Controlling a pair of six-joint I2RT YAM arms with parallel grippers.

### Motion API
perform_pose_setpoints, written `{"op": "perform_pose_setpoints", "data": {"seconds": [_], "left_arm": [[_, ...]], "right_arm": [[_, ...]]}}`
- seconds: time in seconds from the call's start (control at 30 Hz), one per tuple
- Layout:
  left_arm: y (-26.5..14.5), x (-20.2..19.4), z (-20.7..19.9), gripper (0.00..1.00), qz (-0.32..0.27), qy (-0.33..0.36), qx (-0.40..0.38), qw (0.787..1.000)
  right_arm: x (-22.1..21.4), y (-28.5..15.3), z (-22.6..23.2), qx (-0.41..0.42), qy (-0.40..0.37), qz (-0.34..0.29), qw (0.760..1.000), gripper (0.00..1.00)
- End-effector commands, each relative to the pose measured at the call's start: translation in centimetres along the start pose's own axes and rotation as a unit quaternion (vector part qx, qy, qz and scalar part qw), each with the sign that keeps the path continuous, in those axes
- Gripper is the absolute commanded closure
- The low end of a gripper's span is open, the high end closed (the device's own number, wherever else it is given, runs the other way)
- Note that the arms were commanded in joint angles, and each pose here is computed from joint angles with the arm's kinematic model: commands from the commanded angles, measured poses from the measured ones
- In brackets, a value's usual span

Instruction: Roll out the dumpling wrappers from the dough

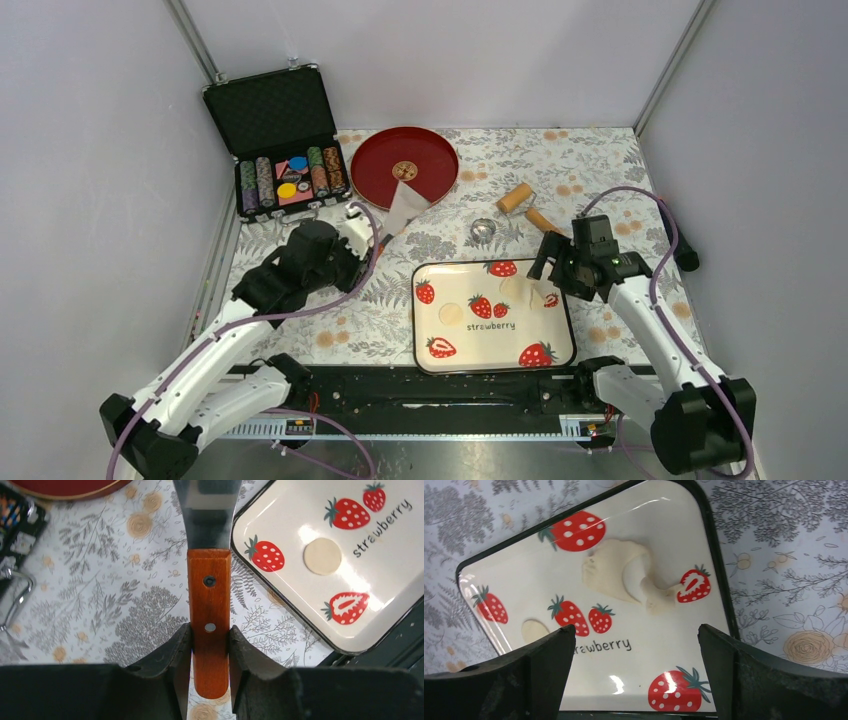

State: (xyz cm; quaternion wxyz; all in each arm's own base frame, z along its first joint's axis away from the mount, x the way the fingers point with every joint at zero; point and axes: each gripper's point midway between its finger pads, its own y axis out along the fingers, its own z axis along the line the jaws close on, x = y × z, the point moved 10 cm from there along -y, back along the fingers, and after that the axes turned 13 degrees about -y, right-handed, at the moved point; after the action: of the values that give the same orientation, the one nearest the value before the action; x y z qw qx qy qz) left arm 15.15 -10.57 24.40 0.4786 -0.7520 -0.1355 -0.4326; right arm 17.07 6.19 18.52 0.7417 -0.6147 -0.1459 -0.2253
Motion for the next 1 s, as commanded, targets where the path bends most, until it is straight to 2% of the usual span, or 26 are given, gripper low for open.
{"op": "perform_pose_setpoints", "data": {"seconds": [0.0,0.23,0.43,0.57,0.7,0.97], "left_arm": [[-0.3,2.6,-0.4,1.0,-0.032,0.126,-0.069,0.989],[0.6,1.8,-0.1,1.0,0.028,0.196,-0.097,0.975],[1.3,0.6,-0.5,1.0,0.06,0.206,-0.117,0.97],[2.0,-0.7,-1.0,1.0,0.086,0.204,-0.124,0.967],[2.9,-1.9,-1.2,1.0,0.11,0.196,-0.114,0.968],[3.7,-2.9,-1.5,1.0,0.136,0.191,-0.087,0.968]], "right_arm": [[-0.4,0.8,-1.2,0.004,0.029,0.039,0.999,0.01],[-0.3,1.0,-2.1,0.017,0.051,0.044,0.998,0.01],[0.2,-0.2,-0.8,0.111,0.037,0.02,0.993,0.01],[0.2,-0.1,0.5,0.181,0.035,0.043,0.982,0.07],[0.1,-0.3,3.7,0.225,-0.014,0.068,0.972,0.22],[1.4,-3.5,11.7,0.397,-0.05,0.042,0.916,0.81]]}}
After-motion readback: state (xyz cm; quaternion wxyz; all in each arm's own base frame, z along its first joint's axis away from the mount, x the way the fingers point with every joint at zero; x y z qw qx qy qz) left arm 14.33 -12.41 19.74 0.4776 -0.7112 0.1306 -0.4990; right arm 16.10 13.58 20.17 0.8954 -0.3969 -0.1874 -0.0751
